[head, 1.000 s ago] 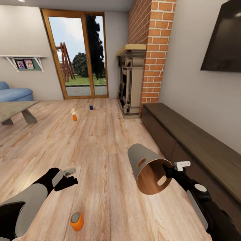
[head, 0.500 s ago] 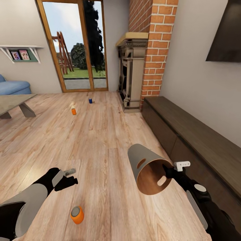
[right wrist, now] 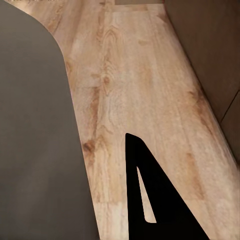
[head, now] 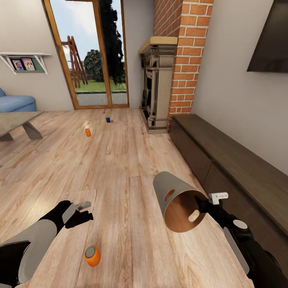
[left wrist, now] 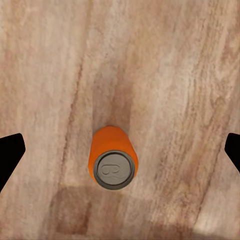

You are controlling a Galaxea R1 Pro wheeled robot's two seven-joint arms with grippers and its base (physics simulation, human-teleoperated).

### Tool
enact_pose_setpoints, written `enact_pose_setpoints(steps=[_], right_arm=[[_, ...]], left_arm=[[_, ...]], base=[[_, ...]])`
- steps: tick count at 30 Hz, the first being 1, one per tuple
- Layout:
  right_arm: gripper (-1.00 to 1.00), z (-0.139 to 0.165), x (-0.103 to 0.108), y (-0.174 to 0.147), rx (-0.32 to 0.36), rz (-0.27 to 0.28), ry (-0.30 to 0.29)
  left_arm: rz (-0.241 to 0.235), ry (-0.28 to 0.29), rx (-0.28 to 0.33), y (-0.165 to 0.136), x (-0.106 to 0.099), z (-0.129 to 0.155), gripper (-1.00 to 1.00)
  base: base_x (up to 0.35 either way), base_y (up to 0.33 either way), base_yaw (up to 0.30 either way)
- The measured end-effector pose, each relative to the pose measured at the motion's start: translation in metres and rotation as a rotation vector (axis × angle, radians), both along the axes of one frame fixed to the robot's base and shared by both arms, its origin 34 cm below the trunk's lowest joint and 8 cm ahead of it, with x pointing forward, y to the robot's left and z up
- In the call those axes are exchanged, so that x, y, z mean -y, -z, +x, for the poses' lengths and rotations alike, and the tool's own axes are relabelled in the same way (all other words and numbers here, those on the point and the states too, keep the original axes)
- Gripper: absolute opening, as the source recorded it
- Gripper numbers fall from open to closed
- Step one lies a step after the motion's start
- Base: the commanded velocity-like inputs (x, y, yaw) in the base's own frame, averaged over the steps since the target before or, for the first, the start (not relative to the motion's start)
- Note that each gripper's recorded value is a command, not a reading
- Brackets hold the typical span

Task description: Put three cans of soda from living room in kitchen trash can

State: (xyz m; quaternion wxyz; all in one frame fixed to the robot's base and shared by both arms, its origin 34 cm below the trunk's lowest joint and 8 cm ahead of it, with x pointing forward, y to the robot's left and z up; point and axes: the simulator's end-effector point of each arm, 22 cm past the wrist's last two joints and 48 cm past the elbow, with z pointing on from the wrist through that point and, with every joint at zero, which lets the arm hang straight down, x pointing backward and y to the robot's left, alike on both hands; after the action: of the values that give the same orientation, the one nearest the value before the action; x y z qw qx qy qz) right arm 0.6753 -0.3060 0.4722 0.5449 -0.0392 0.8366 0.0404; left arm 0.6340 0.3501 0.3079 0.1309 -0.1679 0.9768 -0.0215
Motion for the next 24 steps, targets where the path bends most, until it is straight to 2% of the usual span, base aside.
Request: enact_pose_setpoints(steps=[8,24], right_arm=[[-1.0,0.003,0.001,-0.005,0.005,-0.001,0.004],[-1.0,0.011,-0.001,0.024,-0.039,0.001,0.005]], left_arm=[[0.0,0.0,0.0,0.0,0.0,0.0,1.0],[0.0,0.001,-0.066,0.037,0.001,-0.014,1.0]], base=[[0.0,0.0,0.0],[0.0,0.0,0.0]])
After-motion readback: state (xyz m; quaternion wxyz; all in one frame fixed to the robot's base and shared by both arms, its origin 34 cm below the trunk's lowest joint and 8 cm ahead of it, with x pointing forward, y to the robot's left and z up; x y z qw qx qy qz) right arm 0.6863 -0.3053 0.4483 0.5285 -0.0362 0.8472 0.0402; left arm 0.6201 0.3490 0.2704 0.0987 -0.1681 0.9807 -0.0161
